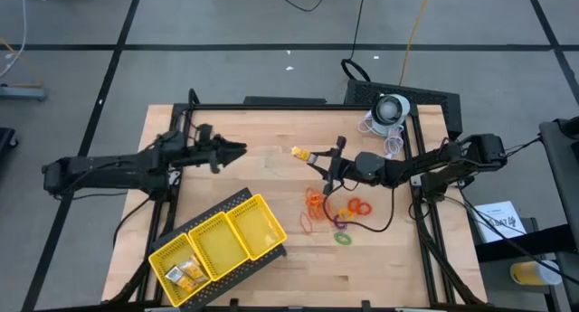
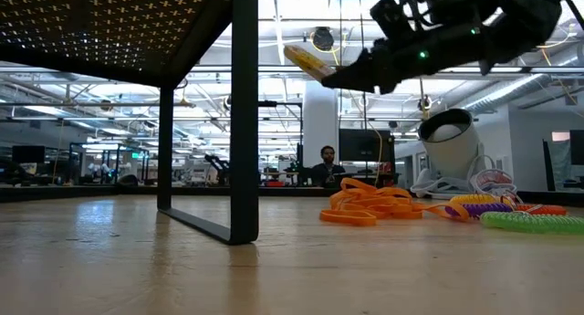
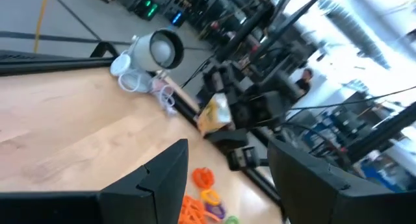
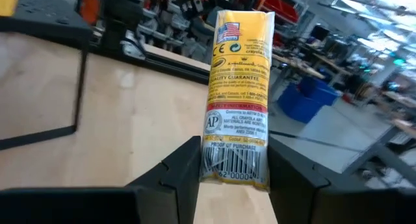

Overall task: Pick & Place Office Desk Supplies
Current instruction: Put the crayon box into the left yellow bin on the shelf

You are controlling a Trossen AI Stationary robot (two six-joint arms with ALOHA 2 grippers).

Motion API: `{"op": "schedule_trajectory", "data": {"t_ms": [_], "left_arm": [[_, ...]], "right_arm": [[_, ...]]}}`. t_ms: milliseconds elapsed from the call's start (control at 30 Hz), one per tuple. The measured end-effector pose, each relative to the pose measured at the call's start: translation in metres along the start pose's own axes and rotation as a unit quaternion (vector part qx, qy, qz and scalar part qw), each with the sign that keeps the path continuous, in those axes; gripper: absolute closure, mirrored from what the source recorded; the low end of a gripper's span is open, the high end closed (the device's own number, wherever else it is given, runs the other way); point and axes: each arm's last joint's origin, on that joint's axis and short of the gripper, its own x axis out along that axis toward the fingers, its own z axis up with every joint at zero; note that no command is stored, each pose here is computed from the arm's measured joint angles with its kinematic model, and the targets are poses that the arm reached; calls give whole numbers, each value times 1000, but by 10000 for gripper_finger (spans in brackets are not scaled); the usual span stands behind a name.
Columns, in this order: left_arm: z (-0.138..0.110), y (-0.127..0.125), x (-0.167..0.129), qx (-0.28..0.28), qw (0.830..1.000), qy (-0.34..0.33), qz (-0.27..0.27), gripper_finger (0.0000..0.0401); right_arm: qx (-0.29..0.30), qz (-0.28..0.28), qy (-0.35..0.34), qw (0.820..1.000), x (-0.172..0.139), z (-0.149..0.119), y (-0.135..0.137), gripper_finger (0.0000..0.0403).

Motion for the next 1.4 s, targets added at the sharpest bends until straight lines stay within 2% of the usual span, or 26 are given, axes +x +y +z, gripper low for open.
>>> {"op": "schedule_trajectory", "data": {"t_ms": [200, 433, 700, 1067, 1400], "left_arm": [[8, -3, 31, 27, 999, 26, 21, 183], [17, -7, 73, 31, 998, 46, 37, 183], [15, -1, 112, 14, 996, 74, 52, 183], [7, -16, 140, 31, 995, 99, 16, 183], [5, -13, 144, 43, 994, 96, 34, 183]], "right_arm": [[-42, -18, 13, 999, 7, 11, -3, 262], [-42, -19, 9, 999, 8, 13, -4, 261], [-43, -18, 11, 999, 8, 13, -4, 261], [-46, -16, 14, 999, 8, 12, -3, 261], [-45, -17, 12, 999, 8, 13, -3, 261]]}}
